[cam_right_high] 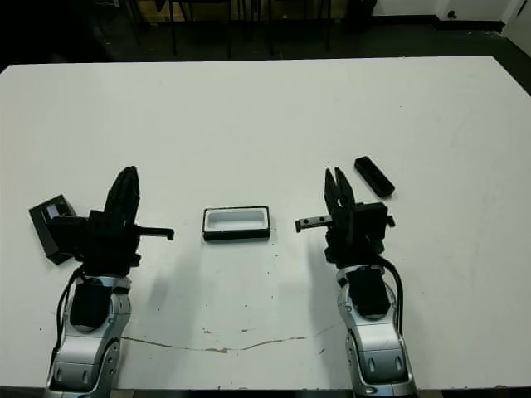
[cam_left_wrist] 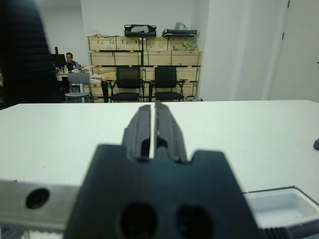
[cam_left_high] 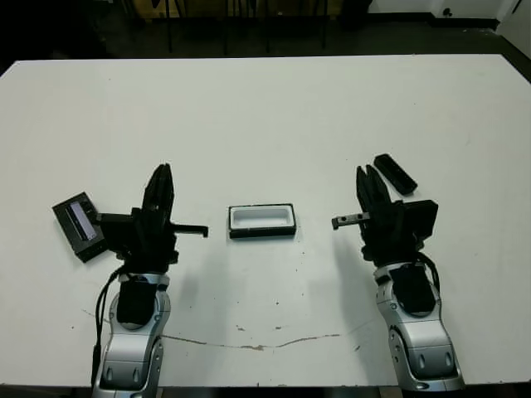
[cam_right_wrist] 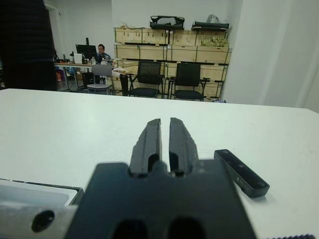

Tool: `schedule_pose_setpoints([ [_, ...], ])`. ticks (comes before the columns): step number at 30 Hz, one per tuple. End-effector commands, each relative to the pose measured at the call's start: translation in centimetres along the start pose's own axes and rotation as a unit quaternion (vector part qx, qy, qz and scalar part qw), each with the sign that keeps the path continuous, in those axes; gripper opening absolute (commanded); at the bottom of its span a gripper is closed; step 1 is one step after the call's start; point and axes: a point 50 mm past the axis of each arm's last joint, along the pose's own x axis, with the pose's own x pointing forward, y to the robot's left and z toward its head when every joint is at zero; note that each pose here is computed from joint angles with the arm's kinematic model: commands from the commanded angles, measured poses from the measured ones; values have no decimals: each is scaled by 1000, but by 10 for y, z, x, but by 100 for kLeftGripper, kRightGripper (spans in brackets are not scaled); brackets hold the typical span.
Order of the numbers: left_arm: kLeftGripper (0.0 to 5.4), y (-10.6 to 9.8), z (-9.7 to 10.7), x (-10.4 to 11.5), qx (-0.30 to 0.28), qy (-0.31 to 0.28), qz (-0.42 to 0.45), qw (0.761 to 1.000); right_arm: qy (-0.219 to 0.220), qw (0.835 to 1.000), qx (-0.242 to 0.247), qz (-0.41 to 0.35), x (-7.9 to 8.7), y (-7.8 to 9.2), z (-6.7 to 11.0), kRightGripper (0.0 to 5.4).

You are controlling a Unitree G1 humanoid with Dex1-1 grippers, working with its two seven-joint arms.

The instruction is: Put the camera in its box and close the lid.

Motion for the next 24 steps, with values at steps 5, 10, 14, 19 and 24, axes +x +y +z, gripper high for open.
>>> schedule_pose_setpoints([
  [5, 1, 1, -5, -3, 4, 18, 2, 1000, 15, 1000, -4, 0, -3, -1, -6, 0],
  [10, 1, 1, -6, -3, 0, 20, 2, 1000, 18, 1000, 0, 5, -3, -3, -5, 0],
  [14, 1, 1, -5, -3, 3, 19, 1, 1000, -1, 1000, -12, 10, -2, -12, 5, 0],
  [19, 1, 1, -5, -3, 2, 18, 2, 1000, -30, 998, -55, 6, 4, -48, 27, 0],
  [24, 1, 0, -5, -2, 2, 19, 0, 1000, 1, 995, -95, 7, 18, -90, 46, 0],
])
